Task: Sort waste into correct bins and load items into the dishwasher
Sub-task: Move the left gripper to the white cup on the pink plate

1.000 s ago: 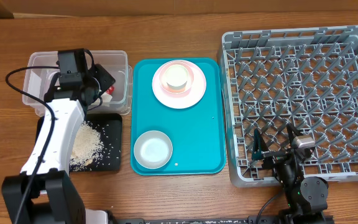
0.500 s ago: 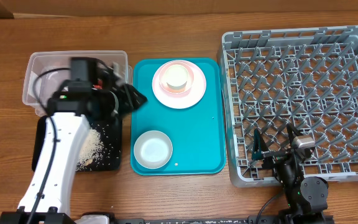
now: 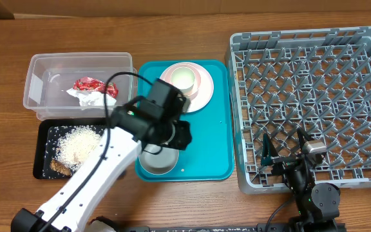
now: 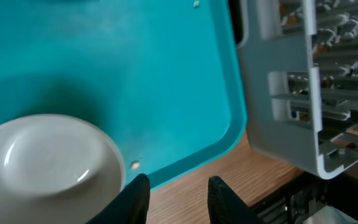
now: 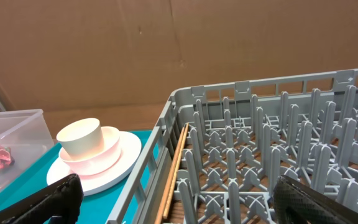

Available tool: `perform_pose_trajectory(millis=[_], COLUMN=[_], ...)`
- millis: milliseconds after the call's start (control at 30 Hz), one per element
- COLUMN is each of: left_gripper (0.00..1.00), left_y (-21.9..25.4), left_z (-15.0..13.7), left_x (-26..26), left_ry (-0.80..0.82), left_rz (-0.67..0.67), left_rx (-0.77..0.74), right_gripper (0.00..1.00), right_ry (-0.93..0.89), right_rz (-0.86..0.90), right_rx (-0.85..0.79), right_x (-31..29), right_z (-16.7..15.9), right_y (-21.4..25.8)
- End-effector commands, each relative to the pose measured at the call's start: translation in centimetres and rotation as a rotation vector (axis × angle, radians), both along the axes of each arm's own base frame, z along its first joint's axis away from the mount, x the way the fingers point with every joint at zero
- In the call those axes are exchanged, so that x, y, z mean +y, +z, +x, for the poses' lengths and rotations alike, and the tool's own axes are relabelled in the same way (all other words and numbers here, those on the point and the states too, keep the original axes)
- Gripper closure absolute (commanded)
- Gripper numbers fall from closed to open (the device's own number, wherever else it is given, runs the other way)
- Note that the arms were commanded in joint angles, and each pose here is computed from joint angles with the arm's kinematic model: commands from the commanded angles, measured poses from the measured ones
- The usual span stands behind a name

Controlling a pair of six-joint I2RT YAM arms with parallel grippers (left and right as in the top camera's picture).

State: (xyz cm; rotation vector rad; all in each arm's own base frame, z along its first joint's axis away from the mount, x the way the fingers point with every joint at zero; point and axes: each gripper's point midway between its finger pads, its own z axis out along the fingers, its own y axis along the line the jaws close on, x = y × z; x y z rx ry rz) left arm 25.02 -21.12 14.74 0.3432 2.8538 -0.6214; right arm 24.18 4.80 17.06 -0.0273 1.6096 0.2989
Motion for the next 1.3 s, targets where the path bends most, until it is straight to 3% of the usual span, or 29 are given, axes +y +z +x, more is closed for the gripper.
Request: perform_pose_trajectory(millis=[0, 133, 400, 600, 733, 867, 1267], left_gripper=[0.65, 0.61, 0.58, 0.61, 0.61, 0.62, 0.65], left_y=[0.6, 1.5, 1.4, 1.9, 2.8, 3.4, 4.5], left_z=[0.3, 1.4, 1.2, 1.9, 3.1, 4.2, 10.5], left_x=[-1.0, -2.5, -2.4, -2.9, -3.7, -3.8, 2.1], left_ry=[-0.004, -0.019, -0.007, 0.030, 0.041, 0.094, 0.411], left_rz=[0.000, -0.048, -0.045, -0.078, -0.122, -0.148, -0.026], left_rx=[-0.058, -0.126, -0.110, -0.125, -0.179, -0.201, -0.388], right_gripper=[0.00, 0.00, 0.00, 0.00, 0.00, 0.00, 0.00], right_ry=[-0.009, -0.009, 0.000, 0.222, 0.274, 0.281, 0.279], right_rz=[0.006, 0.006, 0.009, 0.013, 0.014, 0.015, 0.113], right_rx=[-0.008, -0.008, -0.023, -0.027, -0.034, -0.031, -0.014], right_x=[-0.2, -0.2, 0.0, 3.6, 4.4, 4.5, 4.3], right_z=[0.0, 0.0, 0.0, -1.2, -1.6, -1.7, -2.5], right_y=[-0.1, -0.1, 0.3, 0.5, 0.6, 0.6, 4.8])
